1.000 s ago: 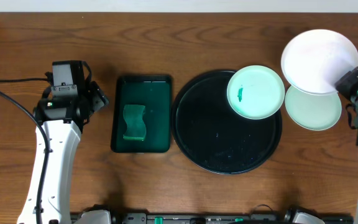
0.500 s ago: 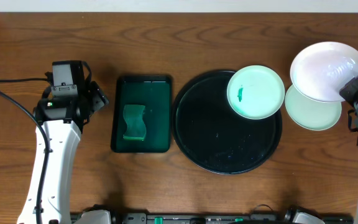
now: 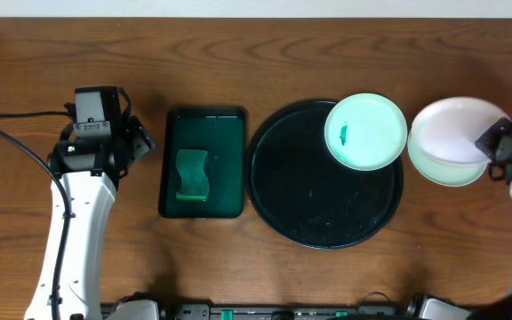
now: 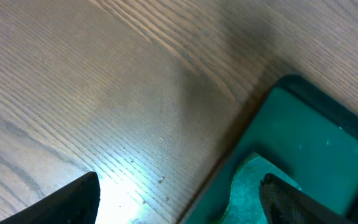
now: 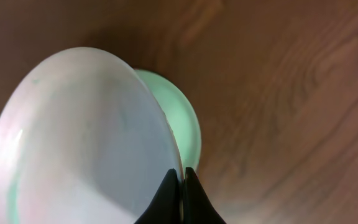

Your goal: Clean dirty plates on tray and stack at the side

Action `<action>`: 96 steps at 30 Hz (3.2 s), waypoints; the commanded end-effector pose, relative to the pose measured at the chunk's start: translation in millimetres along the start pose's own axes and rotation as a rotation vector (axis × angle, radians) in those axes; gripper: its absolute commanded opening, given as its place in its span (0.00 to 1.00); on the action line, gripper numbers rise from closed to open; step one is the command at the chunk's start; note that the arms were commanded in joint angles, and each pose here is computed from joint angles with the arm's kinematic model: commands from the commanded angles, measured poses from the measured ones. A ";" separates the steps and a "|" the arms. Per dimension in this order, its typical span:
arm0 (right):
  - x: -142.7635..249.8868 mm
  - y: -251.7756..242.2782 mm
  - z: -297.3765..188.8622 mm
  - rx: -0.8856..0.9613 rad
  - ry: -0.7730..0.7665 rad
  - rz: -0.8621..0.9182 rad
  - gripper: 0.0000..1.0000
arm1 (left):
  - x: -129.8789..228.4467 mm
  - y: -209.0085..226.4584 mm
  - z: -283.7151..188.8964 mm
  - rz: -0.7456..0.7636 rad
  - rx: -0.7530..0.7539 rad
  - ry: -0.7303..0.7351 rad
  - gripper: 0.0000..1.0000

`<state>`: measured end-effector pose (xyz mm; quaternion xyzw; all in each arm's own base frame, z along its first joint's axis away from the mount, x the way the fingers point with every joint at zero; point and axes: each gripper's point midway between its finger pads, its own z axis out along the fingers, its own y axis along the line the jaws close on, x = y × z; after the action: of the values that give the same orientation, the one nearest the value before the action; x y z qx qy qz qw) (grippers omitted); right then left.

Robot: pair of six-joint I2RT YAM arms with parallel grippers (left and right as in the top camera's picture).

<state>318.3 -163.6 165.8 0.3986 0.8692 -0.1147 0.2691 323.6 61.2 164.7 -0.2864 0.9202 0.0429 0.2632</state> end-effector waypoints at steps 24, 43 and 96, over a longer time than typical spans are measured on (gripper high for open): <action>28.4 -15.2 91.5 0.138 0.181 -0.014 0.01 | -4.6 2.0 -4.3 -0.010 -0.007 -0.016 0.82; 9.2 70.5 30.7 -0.327 0.148 -0.324 0.59 | -4.6 2.0 -4.3 -0.010 -0.007 -0.016 0.82; 73.7 157.8 -21.2 -0.592 0.207 -0.716 0.42 | -3.9 1.9 -3.5 -0.009 -0.008 -0.014 0.82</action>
<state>390.7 -4.0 145.5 -0.0005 0.9686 0.1047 0.2254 323.7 61.2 164.7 -0.2864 0.9202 0.0429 0.2634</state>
